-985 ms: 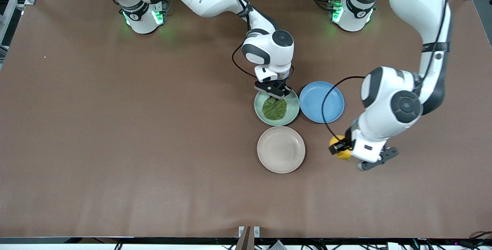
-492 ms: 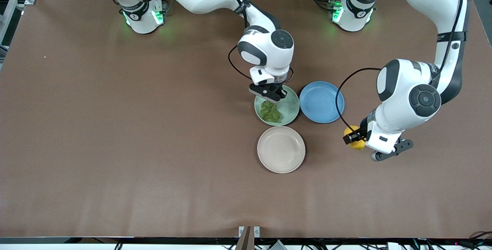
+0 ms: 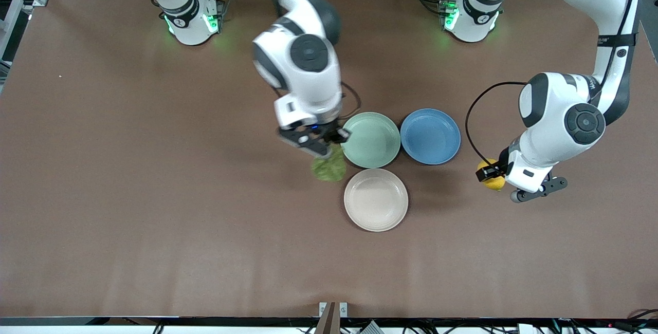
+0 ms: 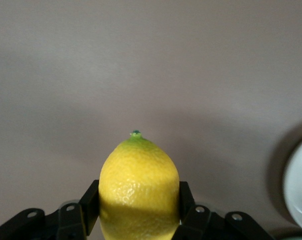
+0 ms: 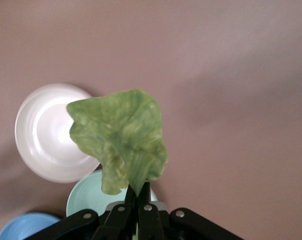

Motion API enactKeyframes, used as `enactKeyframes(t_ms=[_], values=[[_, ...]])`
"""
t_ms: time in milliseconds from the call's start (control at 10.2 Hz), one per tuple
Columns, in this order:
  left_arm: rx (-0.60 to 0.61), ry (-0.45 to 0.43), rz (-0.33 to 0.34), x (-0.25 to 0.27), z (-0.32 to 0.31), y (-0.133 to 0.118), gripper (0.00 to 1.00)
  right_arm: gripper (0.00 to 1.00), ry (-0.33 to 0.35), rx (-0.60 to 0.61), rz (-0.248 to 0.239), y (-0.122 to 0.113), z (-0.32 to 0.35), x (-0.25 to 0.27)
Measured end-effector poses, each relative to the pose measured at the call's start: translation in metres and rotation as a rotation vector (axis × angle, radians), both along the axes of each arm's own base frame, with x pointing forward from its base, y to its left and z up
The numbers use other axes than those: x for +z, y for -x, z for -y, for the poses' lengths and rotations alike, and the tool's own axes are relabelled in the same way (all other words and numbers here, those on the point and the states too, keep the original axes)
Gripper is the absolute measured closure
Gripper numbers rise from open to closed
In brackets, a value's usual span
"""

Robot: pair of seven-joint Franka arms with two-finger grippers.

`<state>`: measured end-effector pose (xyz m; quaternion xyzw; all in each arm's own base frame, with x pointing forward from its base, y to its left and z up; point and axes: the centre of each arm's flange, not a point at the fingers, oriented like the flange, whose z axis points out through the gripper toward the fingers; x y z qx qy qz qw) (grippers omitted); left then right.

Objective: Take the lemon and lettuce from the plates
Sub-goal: 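Carry the lettuce off the plate with the right gripper while the left holds lemon, then lower the lettuce onto the table with the right gripper while the left releases lemon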

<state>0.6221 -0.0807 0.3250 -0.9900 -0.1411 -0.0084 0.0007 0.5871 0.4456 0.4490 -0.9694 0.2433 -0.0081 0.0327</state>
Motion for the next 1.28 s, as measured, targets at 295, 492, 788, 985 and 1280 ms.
enactKeyframes(t_ms=[295,492,788,985,1280], values=[[-0.054,-0.021,-0.012,-0.022,-0.041,0.004,0.35,0.97,0.045,0.002,-0.098,-0.079,0.199,0.024],[-0.078,-0.023,-0.013,-0.044,-0.070,0.002,0.35,0.97,0.100,0.001,-0.164,-0.103,0.315,-0.007],[-0.108,-0.025,-0.025,-0.087,-0.089,0.001,0.35,0.97,0.038,0.012,-0.227,-0.105,0.451,-0.066],[-0.135,-0.025,-0.035,-0.105,-0.106,0.002,0.35,0.97,-0.020,0.006,-0.159,-0.098,0.518,-0.115],[-0.143,-0.024,-0.028,-0.109,-0.118,0.000,0.22,0.97,0.020,0.024,-0.071,-0.076,0.538,-0.209]])
